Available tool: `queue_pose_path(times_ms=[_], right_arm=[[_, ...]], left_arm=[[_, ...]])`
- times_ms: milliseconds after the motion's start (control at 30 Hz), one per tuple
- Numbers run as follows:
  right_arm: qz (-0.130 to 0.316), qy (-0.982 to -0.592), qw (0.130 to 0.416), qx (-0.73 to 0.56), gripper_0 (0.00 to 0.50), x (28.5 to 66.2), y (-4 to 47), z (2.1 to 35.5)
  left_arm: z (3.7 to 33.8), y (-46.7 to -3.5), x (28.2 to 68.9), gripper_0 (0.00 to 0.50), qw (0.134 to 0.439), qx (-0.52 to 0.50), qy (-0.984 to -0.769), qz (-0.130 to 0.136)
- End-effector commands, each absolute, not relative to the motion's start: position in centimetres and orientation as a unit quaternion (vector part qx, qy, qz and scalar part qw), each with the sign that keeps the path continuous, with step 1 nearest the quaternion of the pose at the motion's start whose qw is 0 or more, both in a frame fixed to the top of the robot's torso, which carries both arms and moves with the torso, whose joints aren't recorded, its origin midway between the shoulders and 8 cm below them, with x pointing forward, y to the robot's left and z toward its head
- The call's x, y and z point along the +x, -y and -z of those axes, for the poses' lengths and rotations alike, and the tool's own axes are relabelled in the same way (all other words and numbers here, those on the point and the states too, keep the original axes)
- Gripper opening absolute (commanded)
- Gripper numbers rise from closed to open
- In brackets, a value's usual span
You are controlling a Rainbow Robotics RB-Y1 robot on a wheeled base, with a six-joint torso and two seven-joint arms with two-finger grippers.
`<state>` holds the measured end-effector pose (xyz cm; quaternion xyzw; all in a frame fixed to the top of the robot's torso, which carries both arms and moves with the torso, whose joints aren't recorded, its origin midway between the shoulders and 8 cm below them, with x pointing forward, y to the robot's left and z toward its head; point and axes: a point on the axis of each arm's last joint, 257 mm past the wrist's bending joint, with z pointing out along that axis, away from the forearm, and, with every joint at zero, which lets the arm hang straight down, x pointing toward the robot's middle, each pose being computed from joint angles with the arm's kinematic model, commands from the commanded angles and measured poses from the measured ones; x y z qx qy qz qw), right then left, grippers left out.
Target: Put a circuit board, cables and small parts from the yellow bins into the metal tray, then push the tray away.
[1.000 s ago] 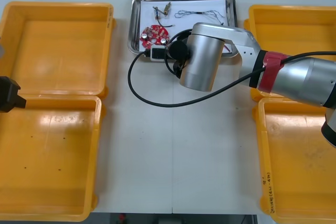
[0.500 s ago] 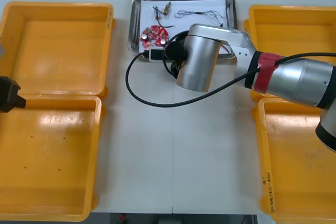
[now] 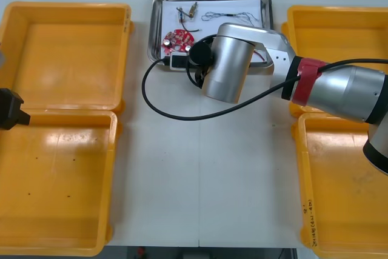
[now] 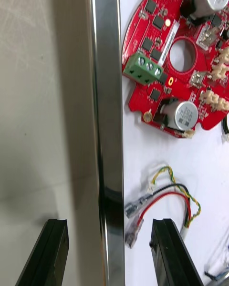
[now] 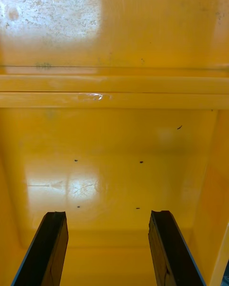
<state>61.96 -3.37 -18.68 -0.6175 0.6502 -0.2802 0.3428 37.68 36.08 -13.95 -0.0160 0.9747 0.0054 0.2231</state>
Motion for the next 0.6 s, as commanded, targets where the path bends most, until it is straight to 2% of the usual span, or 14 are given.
queue_pose_path(times_ms=[33,233,333,433,500,600], right_arm=[[0.287,-0.628,0.359,-0.627,0.5,61.1,0.5,13.8],[0.297,-0.631,0.34,-0.631,0.5,59.3,0.8,13.7],[0.299,-0.637,0.322,-0.634,0.5,57.6,1.3,14.0],[0.288,-0.647,0.314,-0.632,0.5,56.7,1.5,14.1],[0.256,-0.67,0.306,-0.626,0.5,55.0,1.7,13.9],[0.244,-0.681,0.298,-0.623,0.5,53.5,1.9,13.2]], left_arm=[[12.5,-37.5,37.3,0.5,0.233,-0.002,-0.972,-0.033],[12.5,-37.5,37.3,0.5,0.233,-0.002,-0.972,-0.033],[12.5,-37.5,37.3,0.5,0.233,-0.002,-0.972,-0.033],[12.5,-37.5,37.3,0.5,0.233,-0.002,-0.972,-0.033],[12.5,-37.5,37.3,0.5,0.233,-0.002,-0.972,-0.033],[12.5,-37.5,37.3,0.5,0.233,-0.002,-0.972,-0.033]])
